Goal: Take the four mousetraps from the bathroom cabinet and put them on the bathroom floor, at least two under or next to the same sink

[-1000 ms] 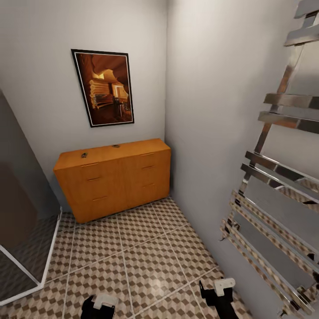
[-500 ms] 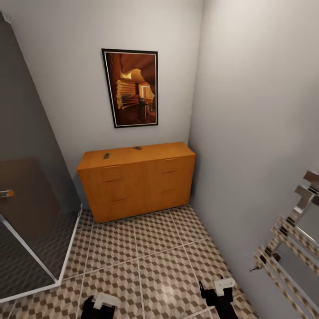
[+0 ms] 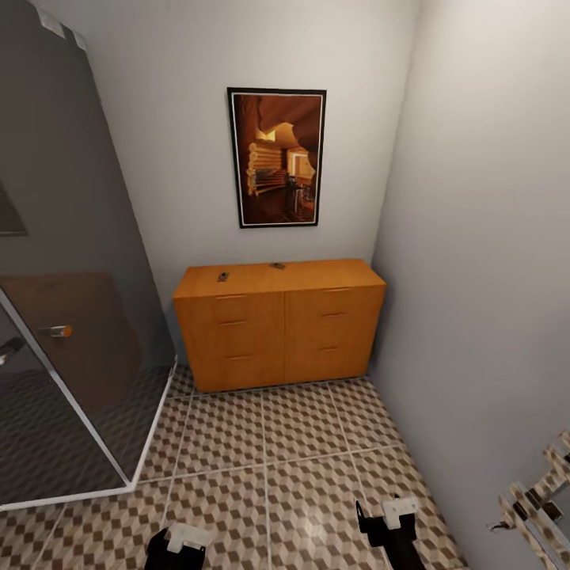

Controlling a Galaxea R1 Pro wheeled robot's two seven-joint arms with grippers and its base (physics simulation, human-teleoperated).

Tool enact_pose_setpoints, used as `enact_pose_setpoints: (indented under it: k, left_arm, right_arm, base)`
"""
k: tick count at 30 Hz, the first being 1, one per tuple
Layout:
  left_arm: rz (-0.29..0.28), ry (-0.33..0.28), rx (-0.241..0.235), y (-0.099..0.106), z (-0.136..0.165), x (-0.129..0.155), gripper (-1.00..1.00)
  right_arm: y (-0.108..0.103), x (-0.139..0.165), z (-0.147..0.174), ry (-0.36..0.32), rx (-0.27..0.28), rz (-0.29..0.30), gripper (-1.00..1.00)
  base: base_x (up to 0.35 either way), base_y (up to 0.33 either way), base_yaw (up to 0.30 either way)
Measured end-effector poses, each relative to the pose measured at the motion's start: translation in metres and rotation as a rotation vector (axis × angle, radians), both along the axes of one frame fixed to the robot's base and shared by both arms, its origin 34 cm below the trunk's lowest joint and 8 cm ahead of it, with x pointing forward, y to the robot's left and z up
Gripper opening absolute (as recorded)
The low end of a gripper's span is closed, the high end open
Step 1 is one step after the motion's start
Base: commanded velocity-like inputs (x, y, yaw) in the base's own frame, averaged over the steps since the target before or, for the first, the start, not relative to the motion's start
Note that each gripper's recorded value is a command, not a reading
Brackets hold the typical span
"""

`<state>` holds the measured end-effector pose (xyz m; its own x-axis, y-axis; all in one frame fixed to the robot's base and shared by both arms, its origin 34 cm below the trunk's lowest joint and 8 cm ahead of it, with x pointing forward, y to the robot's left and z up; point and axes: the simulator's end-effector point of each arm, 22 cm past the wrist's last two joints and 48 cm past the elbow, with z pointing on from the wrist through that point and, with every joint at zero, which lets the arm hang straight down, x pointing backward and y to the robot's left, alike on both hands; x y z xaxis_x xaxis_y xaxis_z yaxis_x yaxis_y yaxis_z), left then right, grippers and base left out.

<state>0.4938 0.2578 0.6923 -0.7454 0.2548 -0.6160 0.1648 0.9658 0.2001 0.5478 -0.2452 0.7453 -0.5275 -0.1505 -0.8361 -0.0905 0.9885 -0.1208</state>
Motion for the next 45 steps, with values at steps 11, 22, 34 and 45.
enact_pose_setpoints:
  k: [11,22,34,45]
  left_arm:
    - [-0.001,0.003,0.0,-0.0001,-0.0006,-0.0017,1.0]
    - [0.0,0.003,0.0,-0.0001,-0.0006,-0.0017,1.0]
    - [0.0,0.002,0.001,0.0,-0.0006,-0.0016,1.0]
    - [-0.001,0.002,0.0,-0.0003,-0.0004,-0.0018,1.0]
  right_arm:
    - [-0.0001,-0.0001,0.0001,0.0,0.001,0.002,1.0]
    - [-0.0002,-0.0003,0.0001,0.0,0.001,0.003,1.0]
    - [0.0001,-0.0003,-0.0001,0.001,0.002,0.004,1.0]
    - [-0.0001,0.0006,0.0007,-0.001,0.001,0.004,1.0]
  base:
    - [0.249,-0.215,0.245]
    - [0.305,-0.124,0.018]
    - [0.316,0.061,0.0]
    - [0.116,0.083,-0.053]
